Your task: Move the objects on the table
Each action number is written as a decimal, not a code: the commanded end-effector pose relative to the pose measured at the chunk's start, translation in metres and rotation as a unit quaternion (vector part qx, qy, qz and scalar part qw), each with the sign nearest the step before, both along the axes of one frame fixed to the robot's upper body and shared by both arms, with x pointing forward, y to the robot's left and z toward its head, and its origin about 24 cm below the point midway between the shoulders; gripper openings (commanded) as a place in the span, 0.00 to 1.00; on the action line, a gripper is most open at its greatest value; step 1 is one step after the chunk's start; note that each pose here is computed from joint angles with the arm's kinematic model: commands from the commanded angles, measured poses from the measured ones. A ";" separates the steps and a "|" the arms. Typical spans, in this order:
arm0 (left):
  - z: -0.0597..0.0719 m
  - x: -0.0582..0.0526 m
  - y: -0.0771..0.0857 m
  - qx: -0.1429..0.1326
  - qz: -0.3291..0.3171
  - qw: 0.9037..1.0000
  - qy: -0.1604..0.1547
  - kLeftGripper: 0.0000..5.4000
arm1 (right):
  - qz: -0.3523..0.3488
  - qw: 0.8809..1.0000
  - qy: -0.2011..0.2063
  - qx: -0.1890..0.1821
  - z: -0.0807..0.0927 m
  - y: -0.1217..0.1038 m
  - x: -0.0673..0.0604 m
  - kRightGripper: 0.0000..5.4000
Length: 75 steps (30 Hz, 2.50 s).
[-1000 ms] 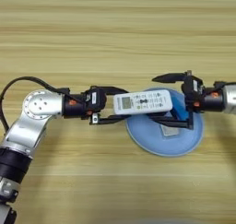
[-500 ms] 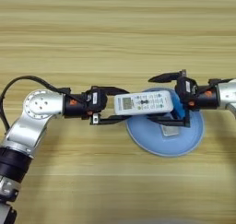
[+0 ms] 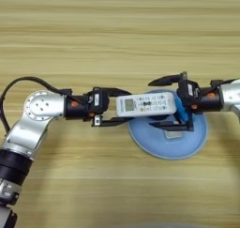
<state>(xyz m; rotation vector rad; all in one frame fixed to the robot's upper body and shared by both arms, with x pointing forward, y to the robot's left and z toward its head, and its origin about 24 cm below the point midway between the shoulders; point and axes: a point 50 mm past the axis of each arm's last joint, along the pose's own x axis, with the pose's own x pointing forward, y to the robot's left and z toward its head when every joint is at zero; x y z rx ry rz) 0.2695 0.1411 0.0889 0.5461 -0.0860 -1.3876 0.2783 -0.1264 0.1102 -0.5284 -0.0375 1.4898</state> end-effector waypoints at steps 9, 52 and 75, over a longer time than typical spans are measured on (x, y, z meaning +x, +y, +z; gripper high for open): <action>0.005 0.002 0.000 0.008 -0.007 1.000 -0.014 0.53 | 0.011 1.000 0.003 -0.018 -0.001 -0.002 -0.002 1.00; 0.005 0.004 0.003 0.011 -0.001 1.000 -0.021 0.53 | 0.024 0.999 0.019 -0.026 -0.005 -0.004 -0.007 0.54; 0.006 0.006 0.002 -0.002 0.004 1.000 -0.029 0.75 | 0.018 1.000 0.014 -0.016 -0.004 -0.004 -0.005 0.54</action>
